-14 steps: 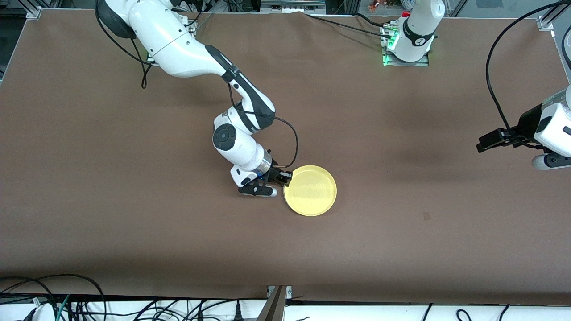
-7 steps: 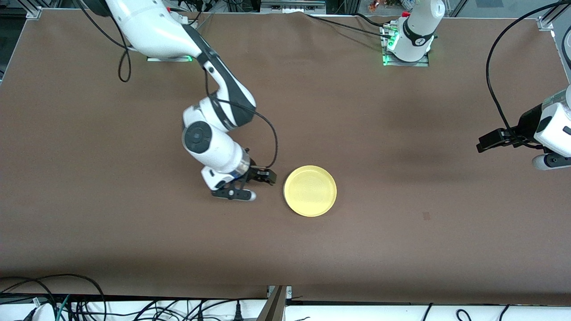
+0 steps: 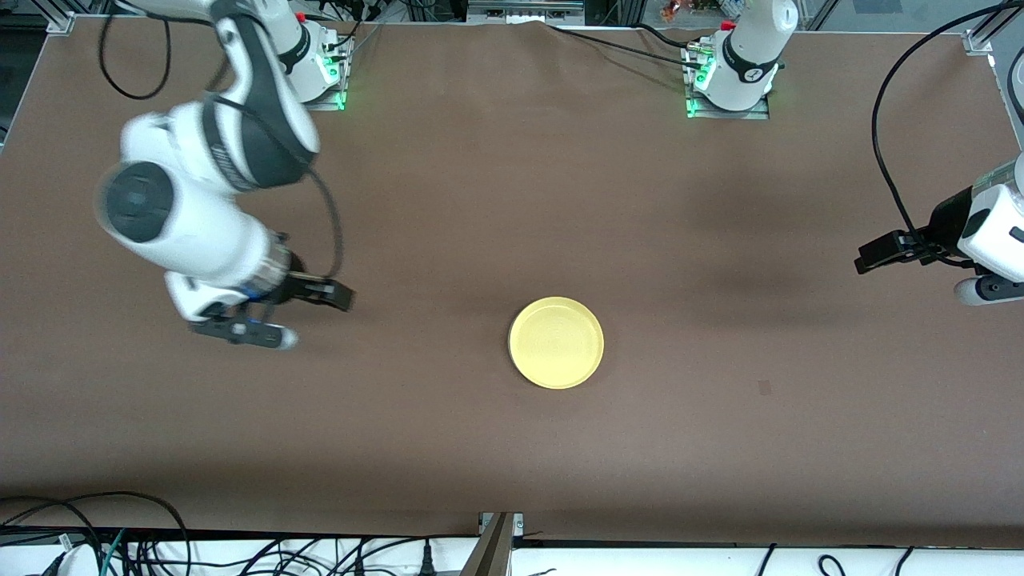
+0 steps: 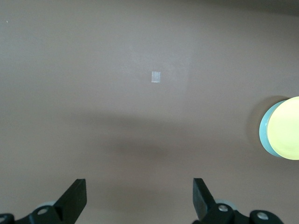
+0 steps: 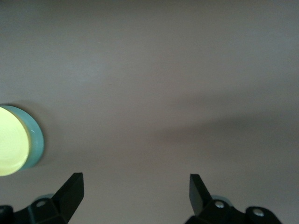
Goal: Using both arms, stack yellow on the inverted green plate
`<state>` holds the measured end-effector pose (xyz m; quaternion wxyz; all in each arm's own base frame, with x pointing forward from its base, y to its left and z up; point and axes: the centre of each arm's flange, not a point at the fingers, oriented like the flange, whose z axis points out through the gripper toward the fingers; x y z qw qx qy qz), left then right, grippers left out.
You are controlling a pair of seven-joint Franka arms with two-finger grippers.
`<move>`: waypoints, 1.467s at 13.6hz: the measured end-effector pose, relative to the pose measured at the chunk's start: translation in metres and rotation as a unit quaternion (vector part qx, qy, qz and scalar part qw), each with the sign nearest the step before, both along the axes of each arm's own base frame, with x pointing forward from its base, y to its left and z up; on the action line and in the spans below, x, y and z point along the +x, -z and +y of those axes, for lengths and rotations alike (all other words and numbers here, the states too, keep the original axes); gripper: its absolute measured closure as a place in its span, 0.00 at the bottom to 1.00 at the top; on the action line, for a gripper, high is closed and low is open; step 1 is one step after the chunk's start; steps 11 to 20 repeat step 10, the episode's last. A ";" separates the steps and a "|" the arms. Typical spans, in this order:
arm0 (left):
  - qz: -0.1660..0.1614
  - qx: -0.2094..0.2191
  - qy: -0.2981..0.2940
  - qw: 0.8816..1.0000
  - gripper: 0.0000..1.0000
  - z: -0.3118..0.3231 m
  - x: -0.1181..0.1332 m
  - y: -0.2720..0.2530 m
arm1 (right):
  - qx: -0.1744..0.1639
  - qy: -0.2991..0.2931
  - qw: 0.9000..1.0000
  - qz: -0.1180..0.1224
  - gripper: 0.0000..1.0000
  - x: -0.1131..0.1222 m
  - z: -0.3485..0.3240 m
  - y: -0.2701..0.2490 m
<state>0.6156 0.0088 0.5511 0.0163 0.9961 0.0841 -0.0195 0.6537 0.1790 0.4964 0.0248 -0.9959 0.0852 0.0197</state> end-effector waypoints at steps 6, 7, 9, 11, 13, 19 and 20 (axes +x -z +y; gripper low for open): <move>0.000 0.000 0.000 1.000 0.00 0.000 0.000 0.000 | -0.030 -0.085 0.996 0.022 0.00 -0.055 -0.149 -0.049; 0.000 0.000 0.000 1.000 0.00 0.000 0.000 0.000 | -0.031 -0.086 0.996 0.020 0.00 -0.066 -0.155 -0.055; 0.000 0.000 0.000 1.000 0.00 0.000 0.000 0.000 | -0.030 -0.078 0.996 0.011 0.00 -0.083 -0.171 -0.071; 0.000 0.000 0.000 1.000 0.00 0.000 0.000 0.000 | -0.030 -0.073 0.997 0.008 0.00 -0.089 -0.179 -0.077; 0.000 0.000 0.000 1.000 0.00 0.000 0.000 0.000 | -0.030 -0.073 0.997 0.008 0.00 -0.089 -0.179 -0.077; 0.000 0.000 0.000 1.000 0.00 0.000 0.000 0.000 | -0.030 -0.073 0.997 0.008 0.00 -0.089 -0.179 -0.077; 0.000 0.000 0.000 1.000 0.00 0.000 0.000 0.000 | -0.030 -0.073 0.997 0.008 0.00 -0.089 -0.179 -0.077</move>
